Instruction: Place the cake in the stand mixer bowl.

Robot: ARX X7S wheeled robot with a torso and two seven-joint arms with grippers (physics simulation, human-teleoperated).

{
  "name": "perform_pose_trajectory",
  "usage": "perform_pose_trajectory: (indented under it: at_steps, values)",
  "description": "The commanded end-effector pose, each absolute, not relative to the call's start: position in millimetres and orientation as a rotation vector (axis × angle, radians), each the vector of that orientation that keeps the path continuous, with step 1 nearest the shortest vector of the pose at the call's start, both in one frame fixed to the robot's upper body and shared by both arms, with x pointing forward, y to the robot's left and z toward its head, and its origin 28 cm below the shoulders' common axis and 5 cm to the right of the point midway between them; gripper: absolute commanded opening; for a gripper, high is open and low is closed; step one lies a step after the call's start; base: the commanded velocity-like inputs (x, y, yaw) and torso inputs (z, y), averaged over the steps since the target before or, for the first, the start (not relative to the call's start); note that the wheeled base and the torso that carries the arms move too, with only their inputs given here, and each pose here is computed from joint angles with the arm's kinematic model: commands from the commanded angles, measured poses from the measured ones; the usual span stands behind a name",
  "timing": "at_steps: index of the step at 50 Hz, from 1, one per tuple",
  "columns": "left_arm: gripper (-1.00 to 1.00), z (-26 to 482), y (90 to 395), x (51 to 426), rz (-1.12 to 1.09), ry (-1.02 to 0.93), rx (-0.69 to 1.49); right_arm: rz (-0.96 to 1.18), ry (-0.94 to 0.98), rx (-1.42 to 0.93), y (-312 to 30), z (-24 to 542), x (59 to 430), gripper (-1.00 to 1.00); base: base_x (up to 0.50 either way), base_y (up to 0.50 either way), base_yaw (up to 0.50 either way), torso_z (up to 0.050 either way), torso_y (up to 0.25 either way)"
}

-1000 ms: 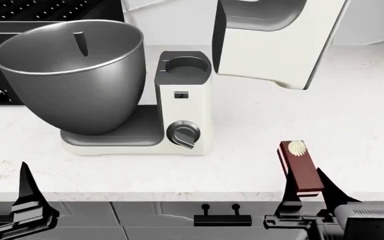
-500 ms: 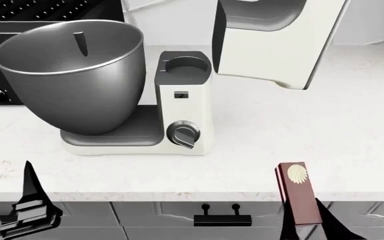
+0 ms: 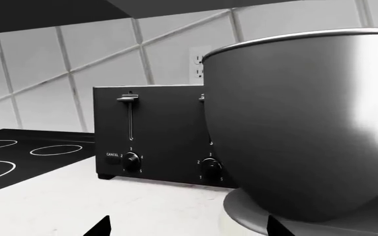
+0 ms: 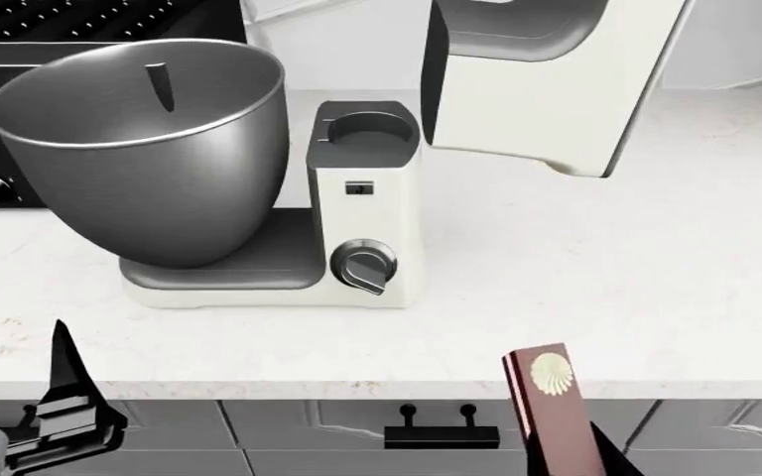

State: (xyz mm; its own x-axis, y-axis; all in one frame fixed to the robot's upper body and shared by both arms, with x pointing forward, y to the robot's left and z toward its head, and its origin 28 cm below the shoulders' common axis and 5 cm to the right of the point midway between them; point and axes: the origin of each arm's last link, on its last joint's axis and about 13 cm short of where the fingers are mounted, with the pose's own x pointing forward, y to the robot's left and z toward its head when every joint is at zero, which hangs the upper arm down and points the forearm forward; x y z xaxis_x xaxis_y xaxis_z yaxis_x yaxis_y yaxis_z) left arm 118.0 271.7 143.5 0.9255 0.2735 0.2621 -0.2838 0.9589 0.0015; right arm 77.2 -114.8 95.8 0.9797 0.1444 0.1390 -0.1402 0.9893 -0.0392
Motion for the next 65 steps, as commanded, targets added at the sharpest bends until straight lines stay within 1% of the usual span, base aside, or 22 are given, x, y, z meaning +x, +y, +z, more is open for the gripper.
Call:
perform_pose_trajectory:
  at_steps: [1,17,30,39,54,65]
  values:
    - [1.0,143.2,272.2,118.1,0.287,-0.264,0.036,0.25,-0.286,-0.039,-106.7,116.4,73.9,-1.0,0.0,0.0,0.0,0.0,0.0]
    - [1.0,142.3,272.9,119.3,0.29,-0.26,0.032,0.358,-0.387,-0.079,-95.2,145.4,85.1,-1.0,0.0,0.0,0.0,0.0,0.0]
    - [1.0,141.5,272.6,120.5,0.286,-0.256,0.031,0.388,-0.416,-0.11,-93.0,155.7,97.0,-1.0,0.0,0.0,0.0,0.0,0.0]
    - [1.0,140.7,272.6,121.4,0.286,-0.253,0.031,0.388,-0.44,-0.119,-92.2,164.2,98.8,-1.0,0.0,0.0,0.0,0.0,0.0]
    - [1.0,138.8,271.9,123.0,0.28,-0.246,0.031,0.399,-0.486,-0.148,-79.5,200.2,122.3,-1.0,0.0,0.0,0.0,0.0,0.0]
    - [1.0,137.8,272.1,124.2,0.278,-0.241,0.031,0.435,-0.517,-0.138,-72.3,212.9,142.0,-1.0,0.0,0.0,0.0,0.0,0.0]
